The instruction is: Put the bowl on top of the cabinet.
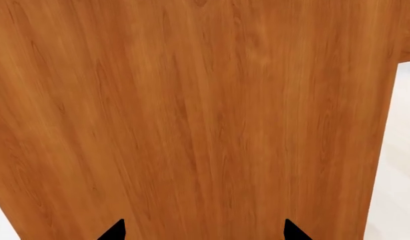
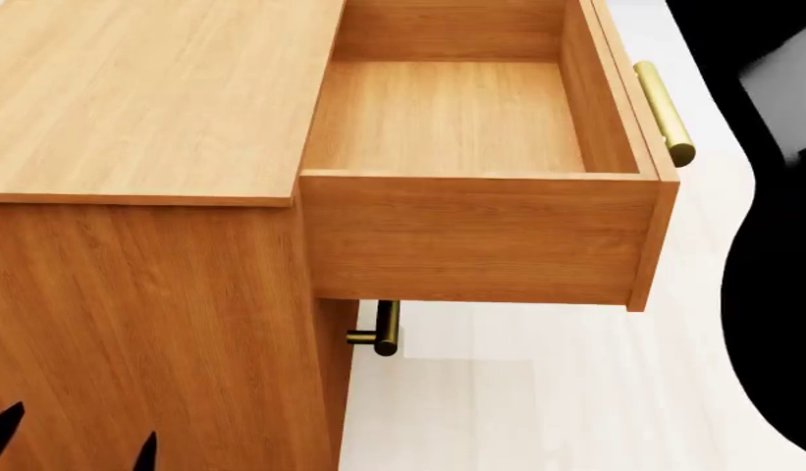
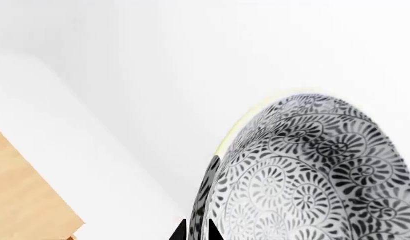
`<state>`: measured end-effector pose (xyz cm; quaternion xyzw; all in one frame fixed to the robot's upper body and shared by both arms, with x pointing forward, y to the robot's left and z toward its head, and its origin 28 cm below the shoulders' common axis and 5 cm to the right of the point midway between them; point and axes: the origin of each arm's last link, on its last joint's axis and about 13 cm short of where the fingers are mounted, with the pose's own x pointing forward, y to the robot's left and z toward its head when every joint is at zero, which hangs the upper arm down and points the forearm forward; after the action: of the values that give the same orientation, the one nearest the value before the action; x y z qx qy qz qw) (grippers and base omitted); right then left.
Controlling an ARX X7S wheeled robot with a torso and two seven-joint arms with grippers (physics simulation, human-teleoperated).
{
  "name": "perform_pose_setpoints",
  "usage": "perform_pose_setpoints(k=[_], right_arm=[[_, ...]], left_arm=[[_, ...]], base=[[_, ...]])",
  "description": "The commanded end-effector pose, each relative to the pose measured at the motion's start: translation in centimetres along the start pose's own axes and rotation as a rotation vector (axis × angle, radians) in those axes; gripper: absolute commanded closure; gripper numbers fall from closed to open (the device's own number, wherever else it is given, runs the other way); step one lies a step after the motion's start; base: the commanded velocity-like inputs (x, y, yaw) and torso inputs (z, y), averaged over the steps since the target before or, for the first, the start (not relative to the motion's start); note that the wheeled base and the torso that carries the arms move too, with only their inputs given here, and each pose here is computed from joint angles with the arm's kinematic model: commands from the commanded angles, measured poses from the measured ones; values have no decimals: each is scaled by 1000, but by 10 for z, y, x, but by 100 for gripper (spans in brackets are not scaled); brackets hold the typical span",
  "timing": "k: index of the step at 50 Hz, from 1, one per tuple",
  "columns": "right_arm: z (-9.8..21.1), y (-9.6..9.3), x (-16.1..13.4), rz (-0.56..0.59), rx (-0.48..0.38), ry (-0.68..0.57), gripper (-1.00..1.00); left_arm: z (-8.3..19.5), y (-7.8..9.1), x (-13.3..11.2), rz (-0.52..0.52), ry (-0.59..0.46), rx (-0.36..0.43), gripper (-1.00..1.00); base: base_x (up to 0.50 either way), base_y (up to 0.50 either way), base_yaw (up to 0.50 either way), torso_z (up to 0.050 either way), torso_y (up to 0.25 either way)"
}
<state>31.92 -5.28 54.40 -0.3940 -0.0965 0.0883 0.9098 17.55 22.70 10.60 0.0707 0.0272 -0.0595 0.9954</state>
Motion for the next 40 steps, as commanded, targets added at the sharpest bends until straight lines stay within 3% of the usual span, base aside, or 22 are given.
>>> perform_pose_setpoints(k=[1,16,25,32,40], right_arm=[[9,24,8,109,28,-74,100],[6,54,13,300,161,-80,100],[4,62,14,346,178,-66,100],[4,69,11,430,265,-44,100],[-4,82,13,443,227,31,100]], left_arm=[[-7,2,3,-8,1,-54,-100],[-9,6,2,-4,-2,-69,-100],[-8,6,2,-4,-6,-70,-100],[-8,6,2,-4,-6,-69,-100],[-8,7,2,-1,-7,-71,-100]], base=[[0,0,0,0,0],[0,0,0,0,1],[0,0,0,0,0],[0,0,0,0,1],[0,0,0,0,0]])
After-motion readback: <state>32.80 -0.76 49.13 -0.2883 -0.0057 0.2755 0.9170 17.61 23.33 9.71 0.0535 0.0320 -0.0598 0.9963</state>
